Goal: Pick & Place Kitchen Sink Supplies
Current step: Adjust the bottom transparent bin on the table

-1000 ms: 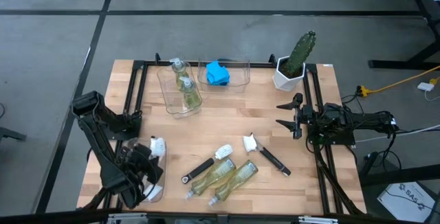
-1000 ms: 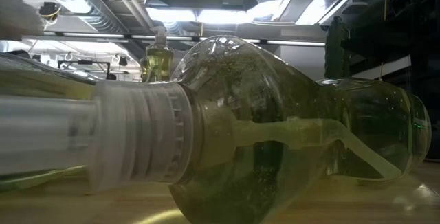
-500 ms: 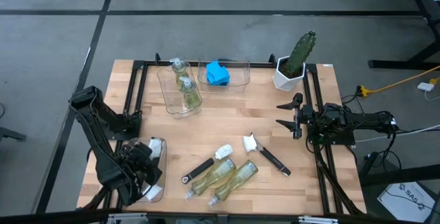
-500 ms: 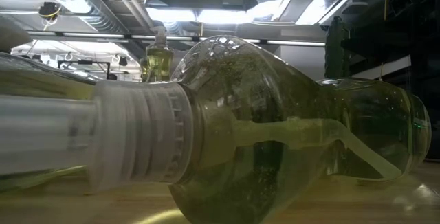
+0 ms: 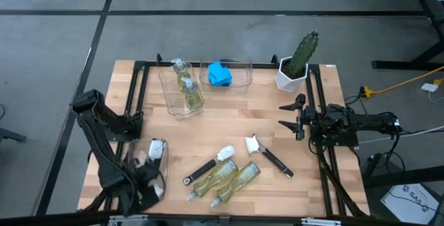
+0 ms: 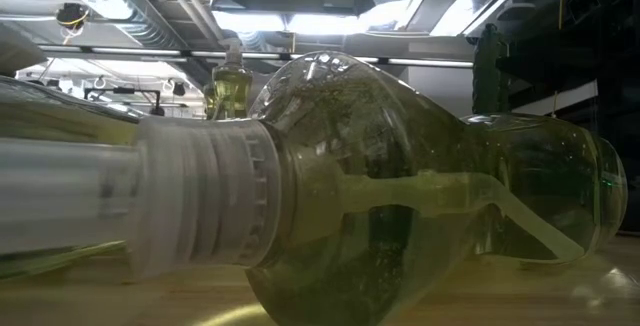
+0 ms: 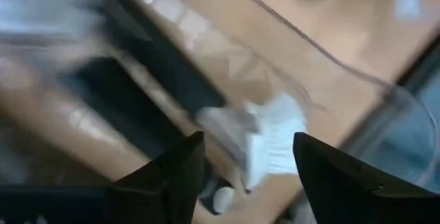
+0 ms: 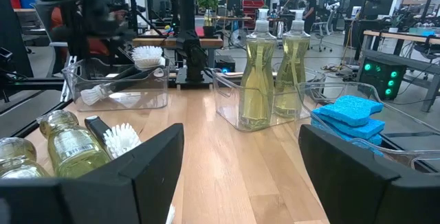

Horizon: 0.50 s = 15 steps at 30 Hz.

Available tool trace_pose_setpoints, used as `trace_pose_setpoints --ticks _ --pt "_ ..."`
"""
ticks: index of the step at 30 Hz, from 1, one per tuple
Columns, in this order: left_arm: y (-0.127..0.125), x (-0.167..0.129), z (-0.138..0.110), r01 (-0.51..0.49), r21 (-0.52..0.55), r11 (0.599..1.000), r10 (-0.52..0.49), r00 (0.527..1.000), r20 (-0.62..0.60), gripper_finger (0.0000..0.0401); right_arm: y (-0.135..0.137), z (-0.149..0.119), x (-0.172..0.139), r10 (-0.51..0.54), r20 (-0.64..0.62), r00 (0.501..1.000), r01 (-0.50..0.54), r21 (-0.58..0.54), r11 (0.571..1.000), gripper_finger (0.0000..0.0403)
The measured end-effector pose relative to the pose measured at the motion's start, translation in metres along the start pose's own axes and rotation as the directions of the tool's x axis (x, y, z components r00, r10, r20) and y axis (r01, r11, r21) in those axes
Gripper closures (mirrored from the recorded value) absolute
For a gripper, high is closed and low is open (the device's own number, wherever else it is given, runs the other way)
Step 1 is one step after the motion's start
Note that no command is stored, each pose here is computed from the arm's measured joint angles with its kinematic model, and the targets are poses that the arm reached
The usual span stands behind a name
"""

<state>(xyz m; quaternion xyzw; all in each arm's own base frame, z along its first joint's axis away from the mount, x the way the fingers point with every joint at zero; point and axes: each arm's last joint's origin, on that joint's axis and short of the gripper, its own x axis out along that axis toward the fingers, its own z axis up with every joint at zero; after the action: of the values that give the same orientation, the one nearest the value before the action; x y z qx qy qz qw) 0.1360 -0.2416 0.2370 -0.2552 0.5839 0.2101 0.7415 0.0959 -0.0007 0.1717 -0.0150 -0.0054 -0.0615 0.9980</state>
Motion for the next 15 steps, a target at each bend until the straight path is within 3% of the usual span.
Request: trace_pose_setpoints --ticks 9,15 --pt "-0.028 0.041 -0.009 0.029 0.193 0.981 -0.010 0.995 -0.100 0.0271 0.000 0.000 0.000 0.000 0.000 1.000 0.000 0.000 1.000 0.0118" --pt "-0.044 0.045 -0.004 0.169 0.257 0.951 -0.154 0.985 -0.079 0.0360 0.000 0.000 0.000 0.000 0.000 1.000 0.000 0.000 1.000 0.0118"
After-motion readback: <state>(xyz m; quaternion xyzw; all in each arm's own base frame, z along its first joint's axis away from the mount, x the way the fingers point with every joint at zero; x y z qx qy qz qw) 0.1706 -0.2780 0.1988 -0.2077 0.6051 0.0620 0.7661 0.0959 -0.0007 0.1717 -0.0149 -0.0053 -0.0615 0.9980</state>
